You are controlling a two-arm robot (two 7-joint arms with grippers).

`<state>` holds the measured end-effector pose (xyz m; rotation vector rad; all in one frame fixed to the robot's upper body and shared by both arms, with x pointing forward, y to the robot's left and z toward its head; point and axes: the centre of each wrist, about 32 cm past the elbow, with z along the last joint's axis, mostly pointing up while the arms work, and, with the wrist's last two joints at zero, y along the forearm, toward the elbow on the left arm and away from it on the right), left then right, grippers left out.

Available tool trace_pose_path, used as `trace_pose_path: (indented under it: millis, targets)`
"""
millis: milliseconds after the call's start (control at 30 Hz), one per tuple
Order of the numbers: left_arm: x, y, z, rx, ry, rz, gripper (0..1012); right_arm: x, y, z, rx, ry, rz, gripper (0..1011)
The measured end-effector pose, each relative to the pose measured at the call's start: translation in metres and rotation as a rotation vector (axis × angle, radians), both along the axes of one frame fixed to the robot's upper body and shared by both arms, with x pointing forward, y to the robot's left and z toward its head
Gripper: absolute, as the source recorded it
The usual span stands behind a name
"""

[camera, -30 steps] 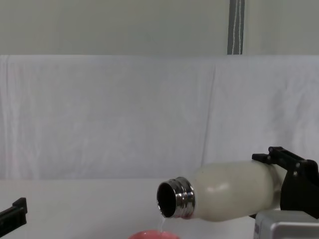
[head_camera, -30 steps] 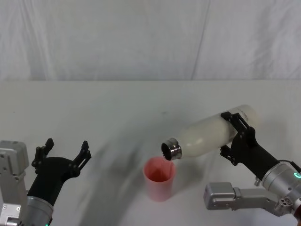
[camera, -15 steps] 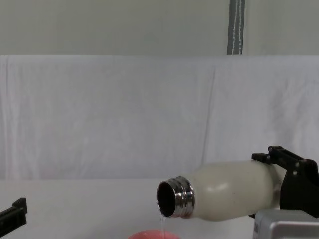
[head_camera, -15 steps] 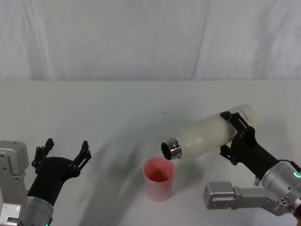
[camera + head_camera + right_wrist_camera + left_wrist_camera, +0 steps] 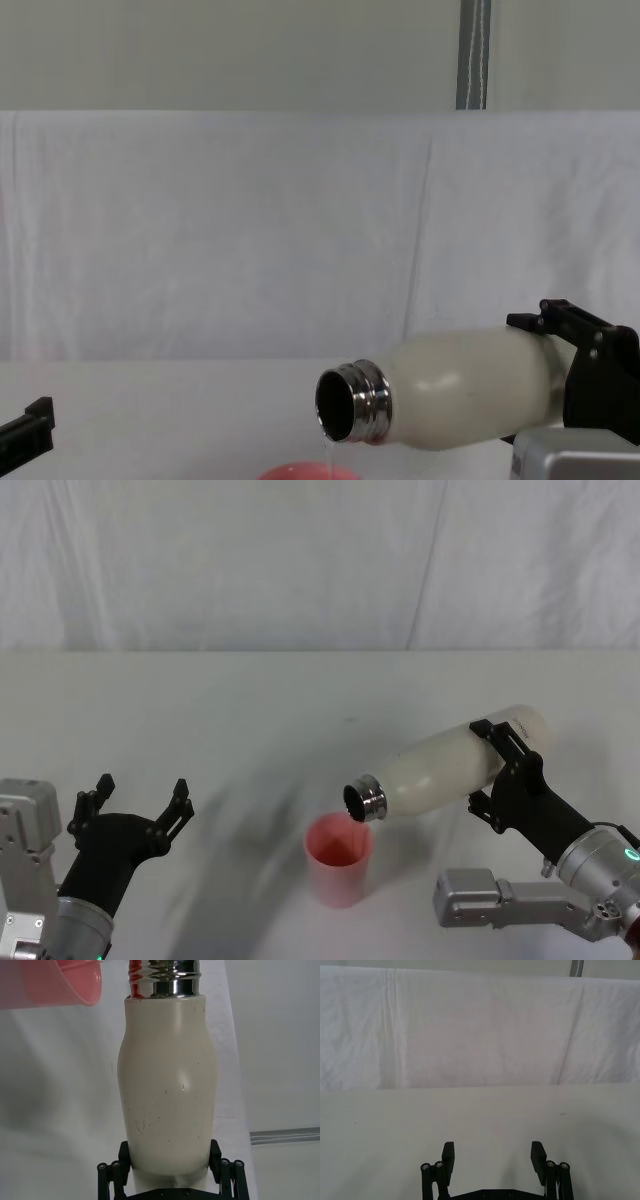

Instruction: Grasp the thermos with one hand and pour water into the cup lid.

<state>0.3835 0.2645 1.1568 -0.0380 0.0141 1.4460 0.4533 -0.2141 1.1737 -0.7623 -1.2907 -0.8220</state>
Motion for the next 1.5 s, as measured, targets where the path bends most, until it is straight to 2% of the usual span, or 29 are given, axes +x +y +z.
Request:
trace_pose_path:
  millis: [1500]
  targets:
    - [0.0000,0.0000,0.0000,0.000,0.000,0.000,1001,0.0009,-0.0006,0.0005,-0.009,-0.007,0.002,949]
